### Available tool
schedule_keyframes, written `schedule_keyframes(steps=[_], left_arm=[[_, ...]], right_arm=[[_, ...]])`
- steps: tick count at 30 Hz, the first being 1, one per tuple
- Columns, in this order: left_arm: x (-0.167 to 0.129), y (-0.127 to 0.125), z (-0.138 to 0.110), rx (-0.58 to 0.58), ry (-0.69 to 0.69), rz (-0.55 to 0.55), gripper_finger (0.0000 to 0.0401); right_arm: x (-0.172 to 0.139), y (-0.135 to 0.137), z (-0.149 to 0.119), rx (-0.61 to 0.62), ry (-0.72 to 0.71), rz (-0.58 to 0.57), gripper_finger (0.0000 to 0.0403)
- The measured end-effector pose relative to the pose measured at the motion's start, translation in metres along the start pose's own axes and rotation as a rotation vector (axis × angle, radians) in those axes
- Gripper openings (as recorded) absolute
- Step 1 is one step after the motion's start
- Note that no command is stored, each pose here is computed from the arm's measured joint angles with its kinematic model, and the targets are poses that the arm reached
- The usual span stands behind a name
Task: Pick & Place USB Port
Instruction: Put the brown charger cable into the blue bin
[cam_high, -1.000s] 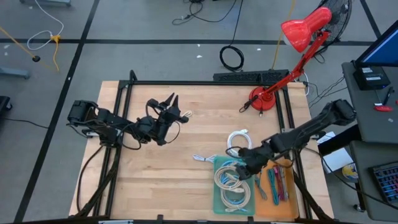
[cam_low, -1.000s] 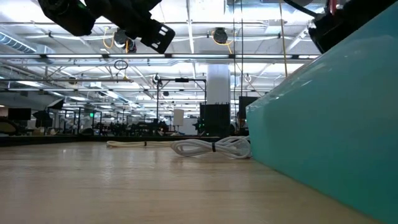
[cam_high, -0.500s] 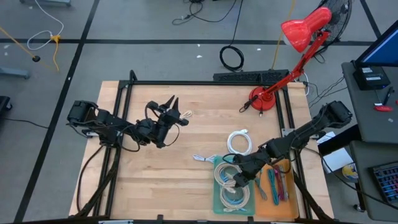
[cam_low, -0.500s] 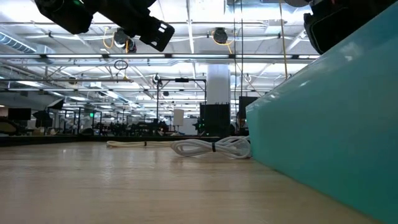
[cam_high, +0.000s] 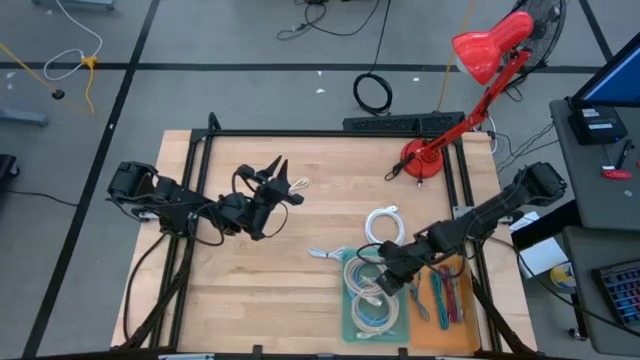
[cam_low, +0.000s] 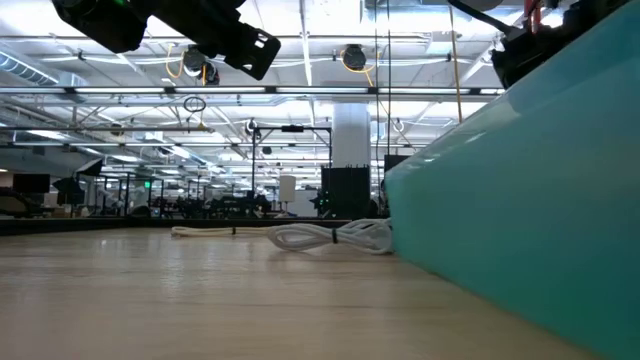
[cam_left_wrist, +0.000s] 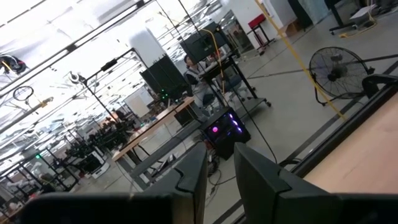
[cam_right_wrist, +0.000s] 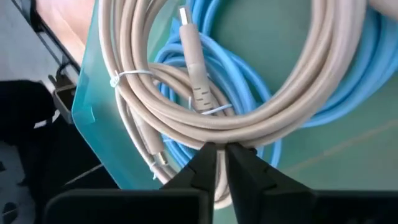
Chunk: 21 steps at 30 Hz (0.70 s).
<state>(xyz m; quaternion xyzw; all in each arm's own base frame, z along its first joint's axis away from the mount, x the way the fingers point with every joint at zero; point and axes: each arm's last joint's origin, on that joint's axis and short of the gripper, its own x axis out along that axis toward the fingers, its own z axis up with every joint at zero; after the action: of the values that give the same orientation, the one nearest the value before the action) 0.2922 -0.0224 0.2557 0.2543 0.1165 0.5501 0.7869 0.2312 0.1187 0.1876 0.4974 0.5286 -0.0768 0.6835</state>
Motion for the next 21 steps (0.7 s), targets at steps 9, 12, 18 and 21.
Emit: schedule_keyframes(steps=[9,12,18,21], left_arm=[[0.0,0.0,0.0,-0.003,-0.001,0.0,0.0085],[0.0,0.0,0.0,-0.003,0.0,0.0,0.0085],[0.0,0.0,0.0,-0.001,0.001,0.001,0.0085],[0.001,0.0,0.0,-0.002,0.002,0.003,0.0085]], right_arm=[[-0.004,0.001,0.002,0.007,-0.016,0.016,0.0001],[-0.009,0.004,0.001,0.03,-0.001,0.054,0.0001],[-0.031,0.017,-0.001,0.01,-0.051,0.218,0.0001],[-0.05,0.023,0.001,-0.054,-0.163,0.291,0.0001]])
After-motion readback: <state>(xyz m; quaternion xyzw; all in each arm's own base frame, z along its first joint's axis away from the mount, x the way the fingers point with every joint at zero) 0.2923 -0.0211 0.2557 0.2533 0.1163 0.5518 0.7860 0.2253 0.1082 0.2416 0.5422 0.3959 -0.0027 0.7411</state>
